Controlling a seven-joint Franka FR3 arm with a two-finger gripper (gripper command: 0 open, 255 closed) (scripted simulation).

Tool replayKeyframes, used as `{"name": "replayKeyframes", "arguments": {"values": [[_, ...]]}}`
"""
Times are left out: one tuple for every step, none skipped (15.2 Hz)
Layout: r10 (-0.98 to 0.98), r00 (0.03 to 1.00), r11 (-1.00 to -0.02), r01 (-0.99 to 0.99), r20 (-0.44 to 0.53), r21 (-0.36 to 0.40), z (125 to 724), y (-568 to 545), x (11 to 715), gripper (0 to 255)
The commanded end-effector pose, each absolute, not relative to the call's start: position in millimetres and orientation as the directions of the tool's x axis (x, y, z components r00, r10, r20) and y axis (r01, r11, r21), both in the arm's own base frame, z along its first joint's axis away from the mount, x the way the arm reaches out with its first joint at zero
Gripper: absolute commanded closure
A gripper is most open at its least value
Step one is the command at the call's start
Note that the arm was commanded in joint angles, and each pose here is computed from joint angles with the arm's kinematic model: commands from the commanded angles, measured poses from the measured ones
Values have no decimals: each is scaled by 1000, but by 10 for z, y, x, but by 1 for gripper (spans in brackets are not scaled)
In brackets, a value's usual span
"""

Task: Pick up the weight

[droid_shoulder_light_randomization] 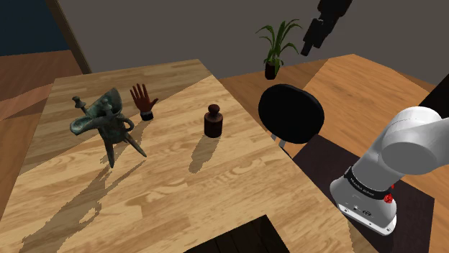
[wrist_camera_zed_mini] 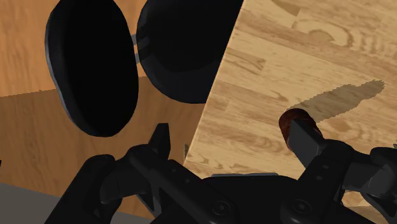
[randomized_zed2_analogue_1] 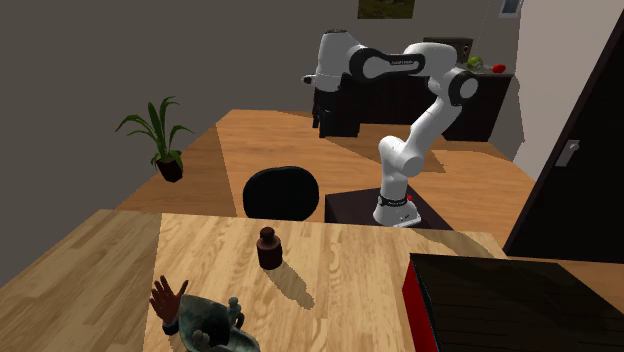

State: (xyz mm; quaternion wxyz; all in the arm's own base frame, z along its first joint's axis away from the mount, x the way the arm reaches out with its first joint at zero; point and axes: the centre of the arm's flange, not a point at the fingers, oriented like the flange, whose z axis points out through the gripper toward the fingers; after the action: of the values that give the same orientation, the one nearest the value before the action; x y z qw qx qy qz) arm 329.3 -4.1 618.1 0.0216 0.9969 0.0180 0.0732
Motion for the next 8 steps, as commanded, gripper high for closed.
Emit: {"name": "replayKeyframes", "arguments": {"values": [[39, 989, -998, 33, 145, 46, 6181, -41, 3293, 0], [36, 989, -999, 30, 141, 43, 6105, 29, 3377, 0], [33, 990, -999, 27, 136, 39, 6028, 99, 3462, 0], [29, 991, -999, 25, 132, 36, 5952, 169, 3546, 0], [26, 992, -999, 22, 127, 33, 5875, 238, 3630, 0], [23, 992, -999, 19, 123, 30, 5798, 308, 3713, 0], [20, 993, -999, 17, 118, 27, 5720, 378, 3797, 0], [17, 993, -1000, 14, 114, 24, 5643, 448, 3881, 0]]}}
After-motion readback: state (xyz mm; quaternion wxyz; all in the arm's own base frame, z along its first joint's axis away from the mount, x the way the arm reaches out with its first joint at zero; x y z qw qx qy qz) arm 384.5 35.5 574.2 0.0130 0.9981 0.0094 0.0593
